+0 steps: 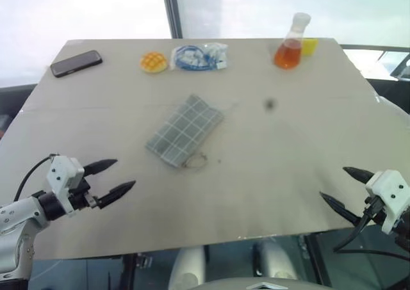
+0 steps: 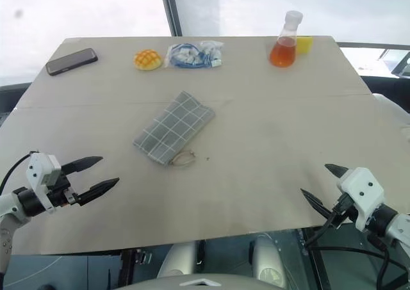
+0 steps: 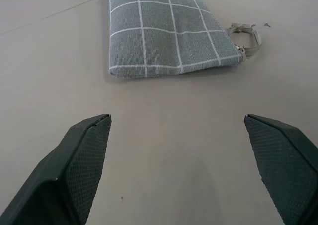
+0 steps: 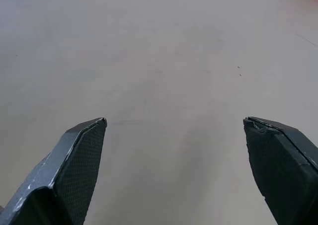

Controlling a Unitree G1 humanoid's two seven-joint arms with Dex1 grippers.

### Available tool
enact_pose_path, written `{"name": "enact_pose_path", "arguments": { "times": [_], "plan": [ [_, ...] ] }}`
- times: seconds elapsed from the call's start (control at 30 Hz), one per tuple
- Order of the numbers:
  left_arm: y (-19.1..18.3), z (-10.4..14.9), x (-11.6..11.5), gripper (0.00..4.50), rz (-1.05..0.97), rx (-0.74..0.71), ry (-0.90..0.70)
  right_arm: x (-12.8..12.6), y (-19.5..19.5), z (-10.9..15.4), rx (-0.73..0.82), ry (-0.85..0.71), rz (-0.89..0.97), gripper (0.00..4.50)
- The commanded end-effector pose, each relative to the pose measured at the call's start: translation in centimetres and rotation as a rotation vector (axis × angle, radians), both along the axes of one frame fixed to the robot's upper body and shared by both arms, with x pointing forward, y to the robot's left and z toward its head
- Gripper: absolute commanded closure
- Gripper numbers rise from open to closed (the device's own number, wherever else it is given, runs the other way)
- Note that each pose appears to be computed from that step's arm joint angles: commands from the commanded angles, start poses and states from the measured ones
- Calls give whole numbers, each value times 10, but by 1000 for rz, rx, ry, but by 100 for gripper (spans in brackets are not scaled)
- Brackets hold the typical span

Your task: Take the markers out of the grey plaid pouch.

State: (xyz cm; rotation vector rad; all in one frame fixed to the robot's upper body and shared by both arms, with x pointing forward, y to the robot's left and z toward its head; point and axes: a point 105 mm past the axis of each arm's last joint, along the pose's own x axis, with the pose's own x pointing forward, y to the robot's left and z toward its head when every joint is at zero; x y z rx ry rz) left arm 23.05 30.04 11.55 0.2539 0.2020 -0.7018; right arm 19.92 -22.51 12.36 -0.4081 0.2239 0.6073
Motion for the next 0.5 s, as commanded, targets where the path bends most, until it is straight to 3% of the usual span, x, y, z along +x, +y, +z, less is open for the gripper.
{"name": "enact_pose_path", "arguments": {
  "times": [0.03,0.37,0.5],
  "plan": [
    [1,13,5,4,-20,54,-88,2,7,11,18,-41,42,0],
    [-23,15,29,4,-310,556,-567,-8,88,47,103,-205,497,0],
    [-36,7,36,4,-393,657,-678,-6,111,56,136,-231,638,0]
  ]
}}
